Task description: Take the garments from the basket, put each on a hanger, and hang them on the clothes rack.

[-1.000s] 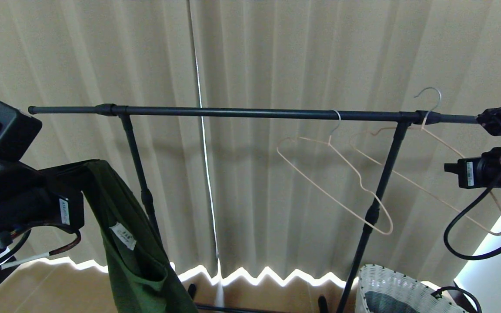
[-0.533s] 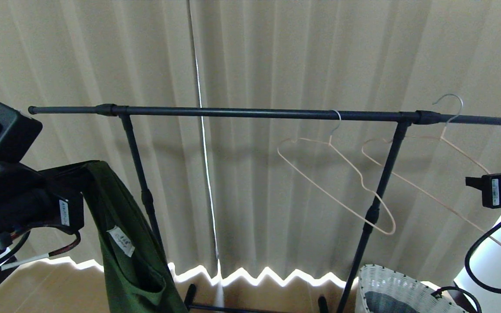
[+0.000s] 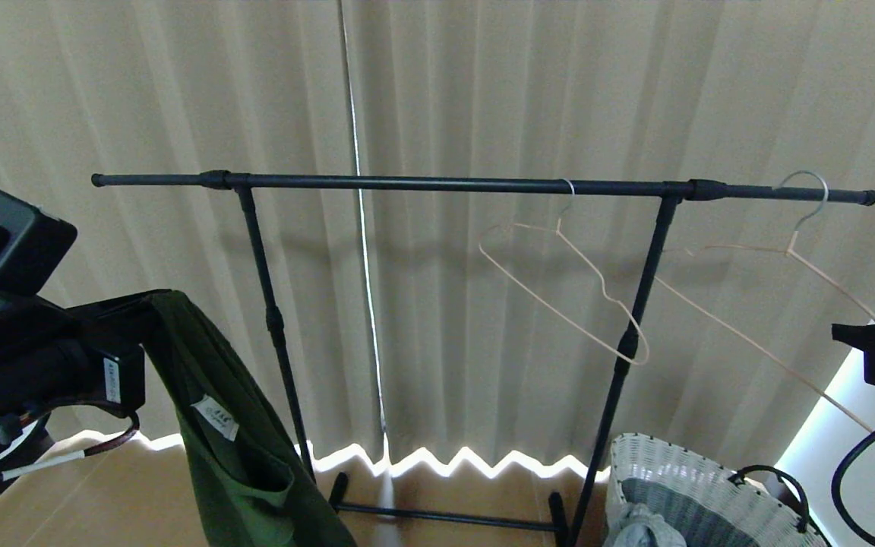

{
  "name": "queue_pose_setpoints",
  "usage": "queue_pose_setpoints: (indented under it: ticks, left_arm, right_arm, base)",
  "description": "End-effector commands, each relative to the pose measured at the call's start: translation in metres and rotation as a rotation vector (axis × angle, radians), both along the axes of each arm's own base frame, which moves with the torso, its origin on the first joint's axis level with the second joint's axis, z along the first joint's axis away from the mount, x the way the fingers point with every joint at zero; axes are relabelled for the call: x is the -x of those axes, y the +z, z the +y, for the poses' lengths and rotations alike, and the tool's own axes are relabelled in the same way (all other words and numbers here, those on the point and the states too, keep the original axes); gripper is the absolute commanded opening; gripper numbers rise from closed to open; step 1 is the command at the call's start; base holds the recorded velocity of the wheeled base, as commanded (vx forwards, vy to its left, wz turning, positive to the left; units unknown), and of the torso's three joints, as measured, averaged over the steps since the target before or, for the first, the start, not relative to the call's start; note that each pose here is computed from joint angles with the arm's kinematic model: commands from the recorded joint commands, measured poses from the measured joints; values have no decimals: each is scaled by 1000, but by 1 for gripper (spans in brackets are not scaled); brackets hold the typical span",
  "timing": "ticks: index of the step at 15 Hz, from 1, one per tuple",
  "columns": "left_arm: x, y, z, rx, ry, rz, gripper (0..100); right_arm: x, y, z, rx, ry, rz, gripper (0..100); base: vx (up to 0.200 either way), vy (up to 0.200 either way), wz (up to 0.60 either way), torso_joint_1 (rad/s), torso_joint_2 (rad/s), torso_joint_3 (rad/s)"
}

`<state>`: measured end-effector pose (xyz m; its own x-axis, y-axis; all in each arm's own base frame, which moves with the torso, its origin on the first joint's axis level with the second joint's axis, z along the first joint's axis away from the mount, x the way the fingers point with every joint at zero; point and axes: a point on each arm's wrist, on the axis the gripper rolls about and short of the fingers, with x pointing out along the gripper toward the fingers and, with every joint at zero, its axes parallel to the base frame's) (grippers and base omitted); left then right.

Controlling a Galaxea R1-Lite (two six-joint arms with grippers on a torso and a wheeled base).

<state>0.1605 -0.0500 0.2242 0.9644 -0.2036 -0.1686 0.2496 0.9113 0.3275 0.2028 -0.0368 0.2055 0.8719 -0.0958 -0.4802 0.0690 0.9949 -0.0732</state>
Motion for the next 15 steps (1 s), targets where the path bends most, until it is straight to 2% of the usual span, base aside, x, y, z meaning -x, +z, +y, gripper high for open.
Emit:
queue_pose_setpoints:
  ticks: [1,6,11,15]
  left_arm:
    - [2,-3,3,-1,12,4,0]
    - [1,-2,4,-1,22,4,0]
    - [0,-8,4,-8,18,-30,0]
    - [-1,-7,4,-19,18,-40,0]
  right_arm:
    - [6,0,1,1,1,-5,0]
    - [13,-1,3,3,3,-8,0]
    - [13,-7,5,-3,16,8,0]
    - [22,-6,10,-3,40,-27,0]
  base:
    - [-200,0,0,2,2,2]
    - [-200,0,0,0,1,3]
    - [0,0,0,0,0,0]
    - [0,0,0,0,0,0]
